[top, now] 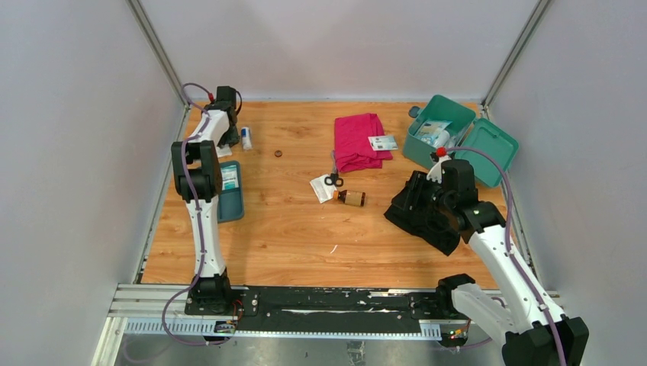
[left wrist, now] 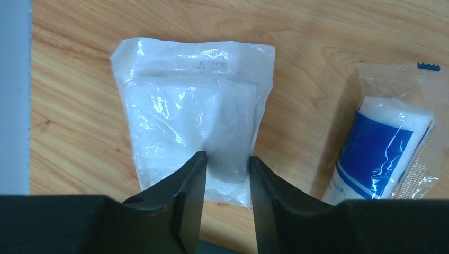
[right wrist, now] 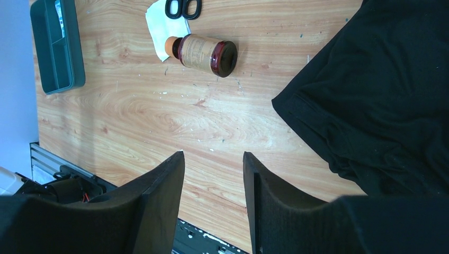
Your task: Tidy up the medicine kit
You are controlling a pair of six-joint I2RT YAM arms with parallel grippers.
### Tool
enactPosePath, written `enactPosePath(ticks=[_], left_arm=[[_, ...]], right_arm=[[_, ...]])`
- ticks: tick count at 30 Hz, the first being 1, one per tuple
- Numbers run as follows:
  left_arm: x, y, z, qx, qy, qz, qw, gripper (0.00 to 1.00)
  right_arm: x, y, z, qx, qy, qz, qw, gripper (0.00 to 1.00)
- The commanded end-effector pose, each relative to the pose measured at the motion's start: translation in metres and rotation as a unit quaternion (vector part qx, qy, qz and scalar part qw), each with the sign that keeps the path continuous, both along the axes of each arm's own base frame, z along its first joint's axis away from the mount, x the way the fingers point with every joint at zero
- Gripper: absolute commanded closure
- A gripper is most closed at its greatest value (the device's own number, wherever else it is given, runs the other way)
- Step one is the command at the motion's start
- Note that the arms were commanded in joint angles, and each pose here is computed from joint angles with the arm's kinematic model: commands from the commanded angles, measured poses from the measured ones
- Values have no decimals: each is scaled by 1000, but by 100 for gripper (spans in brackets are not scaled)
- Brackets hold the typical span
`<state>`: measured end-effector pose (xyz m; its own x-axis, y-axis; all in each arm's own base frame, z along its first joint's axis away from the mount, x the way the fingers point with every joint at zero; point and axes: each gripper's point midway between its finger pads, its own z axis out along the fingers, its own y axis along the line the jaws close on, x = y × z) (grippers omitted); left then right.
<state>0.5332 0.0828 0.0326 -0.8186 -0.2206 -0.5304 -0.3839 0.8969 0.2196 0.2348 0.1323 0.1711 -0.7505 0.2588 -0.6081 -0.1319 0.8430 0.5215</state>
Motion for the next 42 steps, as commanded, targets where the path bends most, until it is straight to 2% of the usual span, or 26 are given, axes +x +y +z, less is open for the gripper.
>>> enactPosePath(ticks=[1,3,6,10,19,23,27,31,36,39,42], left_arm=[[-5,5,-12,6,20,-3,1000,65],[-7,6,-11,9,22,-1,1000,77],[-8,8,1,15,12,5,1000,90],[-7,5,37,11,-22,3,1000,100],[-39,-26,164,-10,-141,-19,990,100],[-70,-88,205,-9,-176,-87,980,100],[-114,-160,217,-25,-189,-180,965,100],[-169,-238,201,-99,-185,-301,930,100],[-244,-311,186,-141,-189,-436,869,100],[-284,-344,180,-174,-200,-484,834,100],[-316,-365,175,-199,-201,-516,808,100]], right_arm=[[0,4,12,2,-9,9,1000,51],[0,4,13,2,-10,9,1000,51],[-2,3,12,1,-8,10,1000,51],[-4,1,14,-2,-13,6,1000,52],[-10,-2,33,4,-29,1,1000,51],[-14,9,36,41,-16,6,999,44],[-14,26,47,88,-6,31,996,40],[-11,34,66,103,-16,51,993,35],[-9,45,82,133,-11,69,989,34],[-10,55,82,157,1,81,984,34],[-14,69,76,163,18,97,982,34]])
